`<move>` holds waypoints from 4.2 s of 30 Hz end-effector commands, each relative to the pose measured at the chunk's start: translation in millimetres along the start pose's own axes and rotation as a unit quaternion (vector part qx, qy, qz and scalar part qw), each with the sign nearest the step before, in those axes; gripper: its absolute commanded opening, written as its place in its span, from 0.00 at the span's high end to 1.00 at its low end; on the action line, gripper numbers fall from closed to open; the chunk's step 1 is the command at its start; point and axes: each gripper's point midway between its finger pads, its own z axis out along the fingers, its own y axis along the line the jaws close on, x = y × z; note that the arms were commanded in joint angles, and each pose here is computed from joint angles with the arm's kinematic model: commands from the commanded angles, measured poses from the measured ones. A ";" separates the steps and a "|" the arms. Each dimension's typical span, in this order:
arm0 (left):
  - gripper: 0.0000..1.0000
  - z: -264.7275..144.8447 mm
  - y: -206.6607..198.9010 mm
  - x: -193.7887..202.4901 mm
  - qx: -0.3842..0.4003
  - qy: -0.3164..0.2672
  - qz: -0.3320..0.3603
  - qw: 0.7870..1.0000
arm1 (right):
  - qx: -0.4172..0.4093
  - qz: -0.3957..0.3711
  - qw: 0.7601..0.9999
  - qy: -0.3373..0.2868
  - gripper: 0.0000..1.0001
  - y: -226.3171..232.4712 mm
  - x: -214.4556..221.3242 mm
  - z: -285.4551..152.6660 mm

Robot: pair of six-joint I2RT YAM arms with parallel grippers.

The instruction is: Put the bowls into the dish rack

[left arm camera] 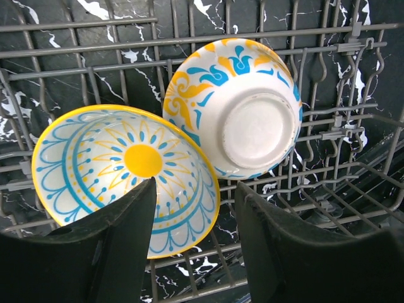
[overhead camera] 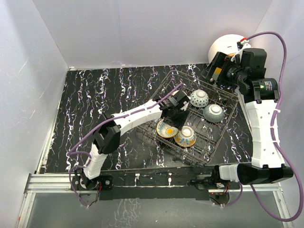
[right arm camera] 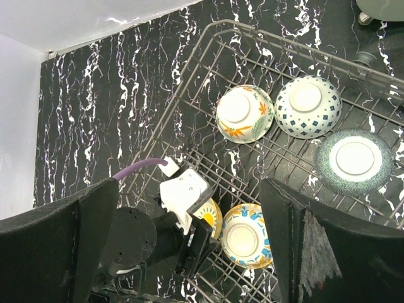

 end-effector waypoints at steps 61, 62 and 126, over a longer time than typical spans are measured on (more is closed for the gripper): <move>1.00 -65.6 -35.3 -113.7 0.381 -0.248 -0.323 0.830 | 0.011 -0.018 0.998 -0.052 0.01 0.5 -22.2 -14.9; 1.00 -62.0 -35.4 -112.9 0.382 -0.244 -0.327 0.829 | 0.012 -0.018 0.998 -0.052 0.01 0.2 -22.3 -14.8; 0.36 -16.2 138.8 17.8 0.040 -0.147 -0.383 0.911 | -0.002 -0.010 1.000 -0.022 0.01 0.0 -8.1 -1.0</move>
